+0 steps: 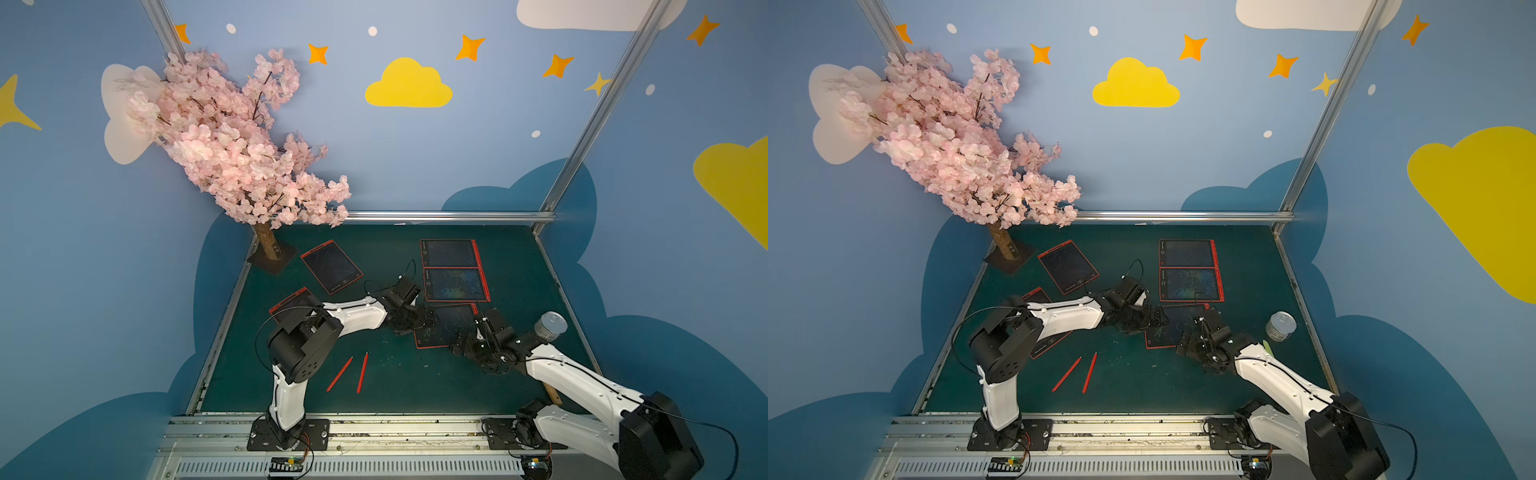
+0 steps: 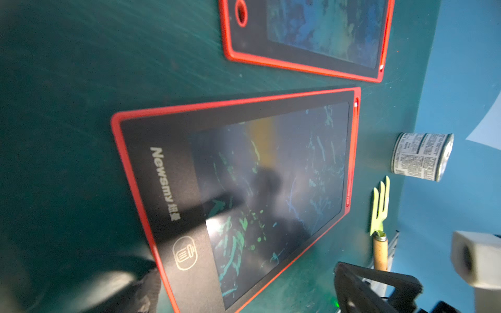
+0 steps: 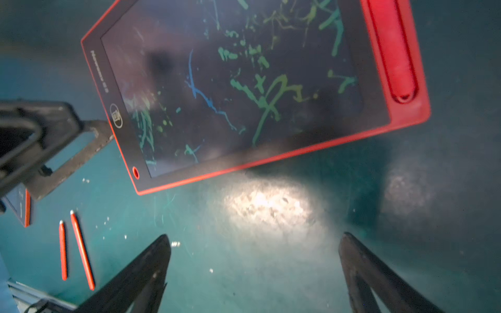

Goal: Place the stylus back onto the writing tablet
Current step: Move the writing tablet to the center of the board.

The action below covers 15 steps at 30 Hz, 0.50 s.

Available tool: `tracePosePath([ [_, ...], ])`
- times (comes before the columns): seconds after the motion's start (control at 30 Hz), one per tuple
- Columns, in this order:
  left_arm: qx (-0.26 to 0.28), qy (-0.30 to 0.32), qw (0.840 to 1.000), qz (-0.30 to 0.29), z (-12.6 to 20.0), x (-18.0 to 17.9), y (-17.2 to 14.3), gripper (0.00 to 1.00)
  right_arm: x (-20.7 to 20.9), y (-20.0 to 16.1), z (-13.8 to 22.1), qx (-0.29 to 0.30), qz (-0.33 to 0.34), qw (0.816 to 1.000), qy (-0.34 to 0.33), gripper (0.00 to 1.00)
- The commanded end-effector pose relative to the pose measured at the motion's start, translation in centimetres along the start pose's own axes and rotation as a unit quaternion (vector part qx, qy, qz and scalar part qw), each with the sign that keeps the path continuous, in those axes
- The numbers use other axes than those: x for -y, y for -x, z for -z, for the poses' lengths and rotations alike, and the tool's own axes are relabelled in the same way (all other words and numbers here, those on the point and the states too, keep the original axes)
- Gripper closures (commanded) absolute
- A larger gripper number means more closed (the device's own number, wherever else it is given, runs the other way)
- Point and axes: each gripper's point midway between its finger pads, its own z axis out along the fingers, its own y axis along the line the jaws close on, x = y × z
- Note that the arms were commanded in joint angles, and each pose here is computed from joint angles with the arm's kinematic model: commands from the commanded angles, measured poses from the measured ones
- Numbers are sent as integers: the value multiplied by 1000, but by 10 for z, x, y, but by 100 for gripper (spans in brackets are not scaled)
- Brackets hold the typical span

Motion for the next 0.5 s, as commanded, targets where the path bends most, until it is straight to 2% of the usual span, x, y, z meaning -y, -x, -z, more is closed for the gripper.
tracePosePath([
  [0.0,-47,32,998,25,-23,-26,-23,1,2,6,-8,6,-2,1000,6,4],
  [0.23,-45,27,998,23,-31,-19,-14,1,14,23,-19,6,-19,1000,0,4],
  [0.47,-45,22,999,21,-40,-12,-5,1,21,36,-25,-18,-43,999,1,5],
])
